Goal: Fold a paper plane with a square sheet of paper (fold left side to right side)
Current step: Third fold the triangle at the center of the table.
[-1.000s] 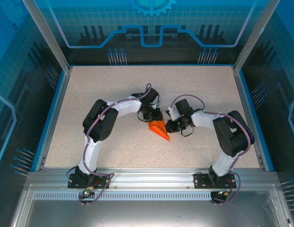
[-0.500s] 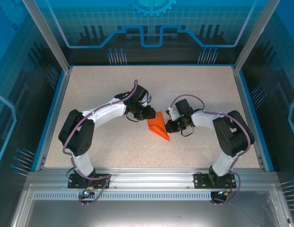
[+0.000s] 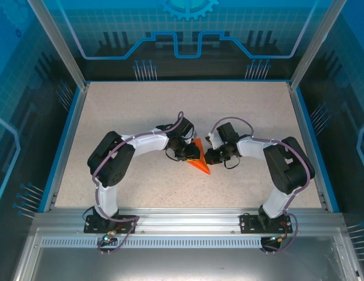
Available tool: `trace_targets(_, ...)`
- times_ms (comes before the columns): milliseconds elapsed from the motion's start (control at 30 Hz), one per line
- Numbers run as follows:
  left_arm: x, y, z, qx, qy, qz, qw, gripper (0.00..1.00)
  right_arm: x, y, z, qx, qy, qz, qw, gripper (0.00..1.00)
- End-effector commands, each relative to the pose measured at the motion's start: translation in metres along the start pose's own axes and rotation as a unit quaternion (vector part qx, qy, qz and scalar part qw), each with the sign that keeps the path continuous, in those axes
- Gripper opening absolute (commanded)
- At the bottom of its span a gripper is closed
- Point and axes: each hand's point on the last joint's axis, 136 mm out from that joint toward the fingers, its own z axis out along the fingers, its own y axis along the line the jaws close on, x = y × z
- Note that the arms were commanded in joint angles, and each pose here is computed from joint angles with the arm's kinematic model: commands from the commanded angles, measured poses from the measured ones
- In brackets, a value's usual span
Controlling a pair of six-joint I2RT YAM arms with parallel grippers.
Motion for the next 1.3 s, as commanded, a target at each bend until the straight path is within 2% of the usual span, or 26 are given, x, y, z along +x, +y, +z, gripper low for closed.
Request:
trace_targets(0,-0.004,0.0,0.005,-0.002,0.001,-0.005,1.0,0.25,0.017,-0.017,0.005,0.023,0.034,0.028,0.999,0.0)
trace_targets(800,0.013,0.033,0.026,-0.042,0.027,-0.023,0.998,0.23,0.01,-0.015,-0.003,0.023,0.015,0.033,0.999,0.01)
trace_targets(900,0.016,0.037,0.027,-0.045,0.03,-0.027,0.998,0.23,0.004,-0.011,-0.009,0.014,0.005,0.037,0.999,0.06)
trace_targets(1100,0.017,0.043,0.035,-0.052,0.034,-0.033,0.998,0.23,-0.002,-0.003,-0.037,0.01,-0.019,0.034,0.999,0.3)
trace_targets(1200,0.017,0.042,0.035,-0.052,0.033,-0.03,0.998,0.23,0.003,0.006,-0.049,-0.006,-0.02,0.031,0.999,0.33)
trace_targets(1267,0.017,0.042,0.035,-0.053,0.034,-0.03,0.998,0.23,0.011,0.019,-0.049,-0.044,-0.007,0.036,0.998,0.33)
